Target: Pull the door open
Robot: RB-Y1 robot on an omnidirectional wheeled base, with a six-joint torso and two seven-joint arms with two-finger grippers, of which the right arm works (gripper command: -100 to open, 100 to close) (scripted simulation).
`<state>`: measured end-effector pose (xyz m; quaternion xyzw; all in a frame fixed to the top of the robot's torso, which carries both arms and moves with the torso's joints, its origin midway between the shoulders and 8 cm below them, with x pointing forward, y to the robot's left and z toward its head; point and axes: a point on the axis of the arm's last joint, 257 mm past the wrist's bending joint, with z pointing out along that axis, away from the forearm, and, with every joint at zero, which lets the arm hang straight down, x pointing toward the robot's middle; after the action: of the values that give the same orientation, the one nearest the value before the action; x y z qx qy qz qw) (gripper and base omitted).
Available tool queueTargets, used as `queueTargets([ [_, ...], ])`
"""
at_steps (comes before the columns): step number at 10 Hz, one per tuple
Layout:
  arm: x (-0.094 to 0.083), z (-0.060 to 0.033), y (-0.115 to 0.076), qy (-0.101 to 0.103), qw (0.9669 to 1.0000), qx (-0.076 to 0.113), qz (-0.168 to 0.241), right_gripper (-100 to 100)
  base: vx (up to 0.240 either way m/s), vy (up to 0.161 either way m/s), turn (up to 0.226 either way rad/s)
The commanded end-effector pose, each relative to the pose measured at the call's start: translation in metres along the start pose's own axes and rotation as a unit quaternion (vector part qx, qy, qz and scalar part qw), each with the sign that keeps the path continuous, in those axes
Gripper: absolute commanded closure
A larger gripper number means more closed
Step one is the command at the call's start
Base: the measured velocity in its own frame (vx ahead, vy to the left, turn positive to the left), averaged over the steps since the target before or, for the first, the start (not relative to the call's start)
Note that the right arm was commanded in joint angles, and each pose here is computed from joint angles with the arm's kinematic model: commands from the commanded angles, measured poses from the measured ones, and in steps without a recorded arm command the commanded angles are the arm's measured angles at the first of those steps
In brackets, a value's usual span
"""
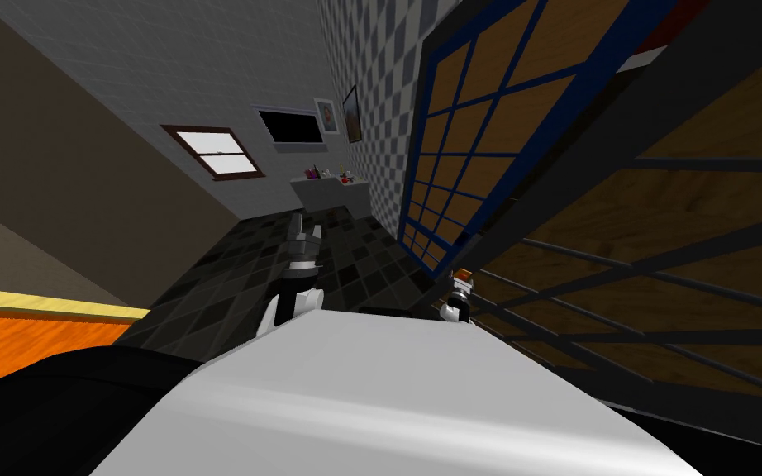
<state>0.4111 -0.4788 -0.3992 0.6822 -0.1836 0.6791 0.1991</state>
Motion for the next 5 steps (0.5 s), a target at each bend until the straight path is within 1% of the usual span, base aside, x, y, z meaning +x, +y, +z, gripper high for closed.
queueTargets([
  [1,0.0,0.0,0.0,0.0,1.0,0.0,0.0,-100,0.052,-0.001,0.007],
  [2,0.0,0.0,0.0,0.0,1.0,0.0,0.0,100,-0.005,-0.002,-0.021],
  [5,0.0,0.0,0.0,0.0,1.0,0.0,0.0,100,-0.018,-0.005,0.003],
])
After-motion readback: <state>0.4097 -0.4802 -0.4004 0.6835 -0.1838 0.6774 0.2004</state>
